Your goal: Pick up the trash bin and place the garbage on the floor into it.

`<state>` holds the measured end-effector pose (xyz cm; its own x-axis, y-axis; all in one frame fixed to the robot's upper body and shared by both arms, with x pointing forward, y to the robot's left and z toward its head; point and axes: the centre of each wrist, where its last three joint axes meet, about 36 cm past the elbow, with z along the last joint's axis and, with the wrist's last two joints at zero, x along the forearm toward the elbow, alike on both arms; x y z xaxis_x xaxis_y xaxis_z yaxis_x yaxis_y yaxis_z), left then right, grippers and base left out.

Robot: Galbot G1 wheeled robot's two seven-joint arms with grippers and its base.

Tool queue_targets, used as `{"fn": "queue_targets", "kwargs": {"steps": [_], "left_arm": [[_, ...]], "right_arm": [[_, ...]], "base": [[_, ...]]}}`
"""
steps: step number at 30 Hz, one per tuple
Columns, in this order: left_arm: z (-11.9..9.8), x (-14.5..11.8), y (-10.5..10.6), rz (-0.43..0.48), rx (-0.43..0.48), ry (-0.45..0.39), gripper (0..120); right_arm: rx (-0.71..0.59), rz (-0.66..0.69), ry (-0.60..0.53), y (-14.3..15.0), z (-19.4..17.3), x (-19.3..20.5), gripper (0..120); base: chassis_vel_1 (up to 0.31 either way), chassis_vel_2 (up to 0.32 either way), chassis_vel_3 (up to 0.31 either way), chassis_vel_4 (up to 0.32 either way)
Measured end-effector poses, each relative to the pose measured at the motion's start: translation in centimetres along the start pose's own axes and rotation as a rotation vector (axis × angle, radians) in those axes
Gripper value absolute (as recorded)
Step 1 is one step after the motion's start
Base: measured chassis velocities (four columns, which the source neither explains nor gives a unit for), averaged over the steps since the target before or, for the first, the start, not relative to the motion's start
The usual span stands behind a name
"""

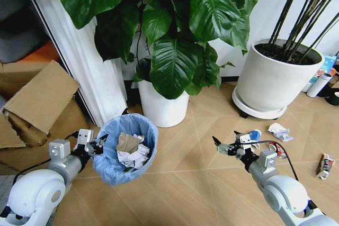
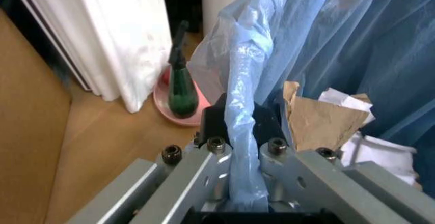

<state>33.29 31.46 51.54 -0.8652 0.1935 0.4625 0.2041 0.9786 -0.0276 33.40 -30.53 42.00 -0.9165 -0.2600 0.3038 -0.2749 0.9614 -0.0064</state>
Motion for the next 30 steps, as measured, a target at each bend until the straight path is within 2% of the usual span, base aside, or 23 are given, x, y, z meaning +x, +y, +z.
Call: {"fn": "queue_targets", "kwargs": {"steps": [14,30], "left_arm": [[-0.01,0.40,-0.44,0.006,-0.002,-0.004,0],[0.03,0.50,-0.60,0.012,0.000,-0.007,0]], "right_arm": [[-0.007,0.001,0.001,0.41,0.27,0.11,100],[-0.012,-0.005,0.002,0.77,0.45,0.11,100]], "base": [[-0.092,-0.108,0.107,0.105],[-0.168,-0.170,0.170,0.164]]}}
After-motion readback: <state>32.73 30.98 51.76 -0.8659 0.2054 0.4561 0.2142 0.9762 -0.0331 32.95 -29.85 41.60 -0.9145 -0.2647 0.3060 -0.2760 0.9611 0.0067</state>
